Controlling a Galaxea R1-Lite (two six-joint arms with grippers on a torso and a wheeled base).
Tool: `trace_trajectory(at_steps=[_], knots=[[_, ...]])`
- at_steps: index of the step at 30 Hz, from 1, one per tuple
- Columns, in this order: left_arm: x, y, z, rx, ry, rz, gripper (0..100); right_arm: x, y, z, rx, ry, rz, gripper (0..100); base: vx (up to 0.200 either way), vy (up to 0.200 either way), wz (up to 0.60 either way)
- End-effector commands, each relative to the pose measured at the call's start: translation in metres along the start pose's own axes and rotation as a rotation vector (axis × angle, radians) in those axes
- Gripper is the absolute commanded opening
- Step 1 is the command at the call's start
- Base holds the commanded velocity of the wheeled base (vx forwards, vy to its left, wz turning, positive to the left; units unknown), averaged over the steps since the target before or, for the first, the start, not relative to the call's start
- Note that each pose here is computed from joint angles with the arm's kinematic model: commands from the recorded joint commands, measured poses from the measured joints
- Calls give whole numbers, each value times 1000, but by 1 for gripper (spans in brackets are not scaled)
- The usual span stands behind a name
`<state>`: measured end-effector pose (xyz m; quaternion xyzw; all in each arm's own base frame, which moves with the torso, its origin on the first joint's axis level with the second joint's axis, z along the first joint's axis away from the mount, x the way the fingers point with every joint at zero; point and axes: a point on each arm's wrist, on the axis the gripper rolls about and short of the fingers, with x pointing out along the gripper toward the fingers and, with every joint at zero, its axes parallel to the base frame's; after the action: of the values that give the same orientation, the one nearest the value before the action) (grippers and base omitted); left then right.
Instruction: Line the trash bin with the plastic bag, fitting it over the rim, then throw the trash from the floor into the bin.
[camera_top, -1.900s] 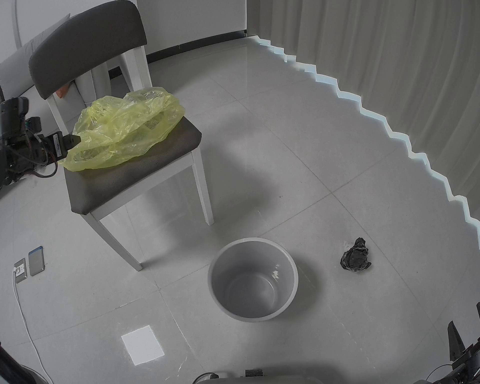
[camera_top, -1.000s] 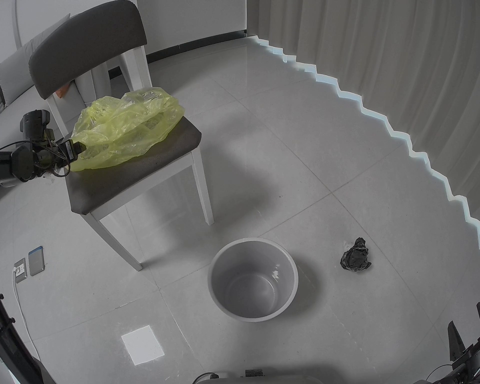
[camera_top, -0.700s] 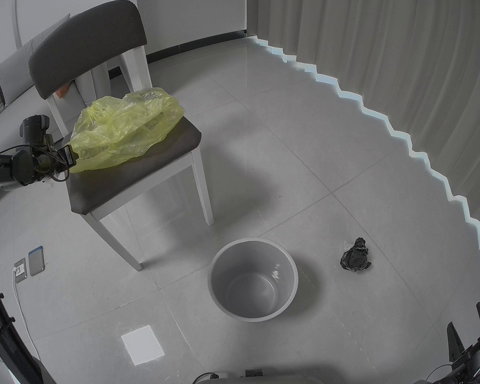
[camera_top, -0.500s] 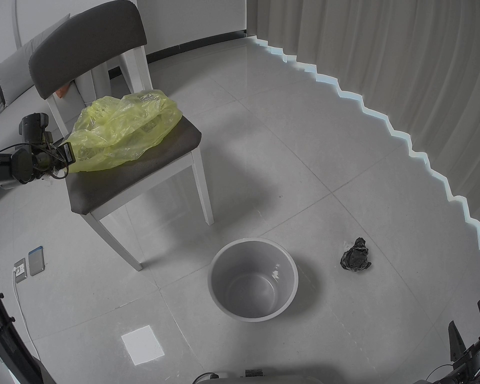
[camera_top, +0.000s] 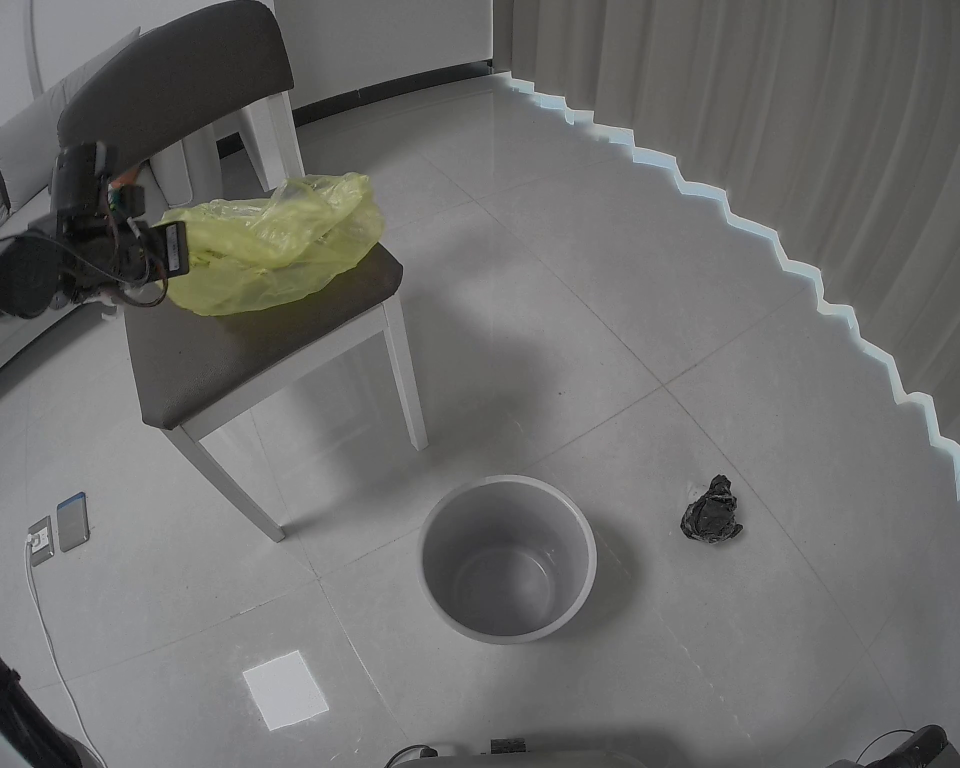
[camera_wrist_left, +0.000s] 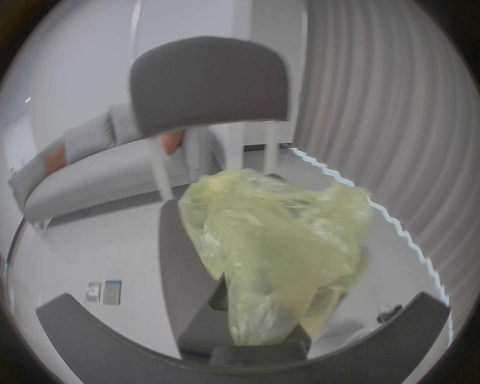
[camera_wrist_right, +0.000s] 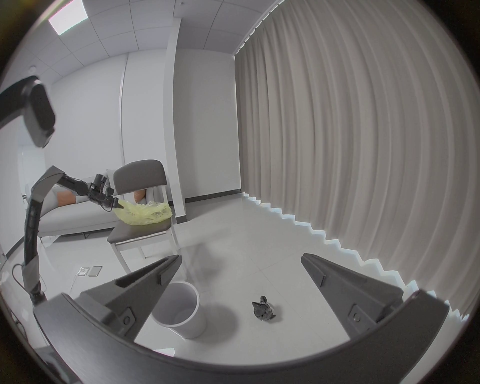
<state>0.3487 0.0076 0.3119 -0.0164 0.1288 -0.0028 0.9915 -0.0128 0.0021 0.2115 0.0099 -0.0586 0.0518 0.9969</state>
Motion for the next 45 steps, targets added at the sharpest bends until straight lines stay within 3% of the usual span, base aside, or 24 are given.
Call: trace_trajectory(at_steps=[1,6,11,18,22,23,33,38,45], knots=[[-212,-99,67,346,-205,-478,0,130,-5,71,11,189,117,100,0,0,0],[-241,-124,59,451,-145,-582,0,175,1,69,18,248,177,100,0,0,0],[-255,-126,55,467,-142,-630,0,216,7,52,20,293,210,100,0,0,0],[-237,-133,8,554,6,-673,0,278,9,28,-5,326,228,100,0,0,0],[-227,-141,-2,579,-25,-680,0,286,9,28,-5,329,233,100,0,0,0],[-218,-148,-8,604,-54,-684,0,291,10,27,3,337,266,100,0,0,0],[-220,-162,-12,625,-64,-745,0,303,11,19,32,363,330,100,0,0,0],[-223,-164,-6,611,-90,-754,0,296,36,5,97,442,448,100,0,0,0],[-223,-165,-2,602,-100,-752,0,283,58,-8,140,509,522,100,0,0,0]])
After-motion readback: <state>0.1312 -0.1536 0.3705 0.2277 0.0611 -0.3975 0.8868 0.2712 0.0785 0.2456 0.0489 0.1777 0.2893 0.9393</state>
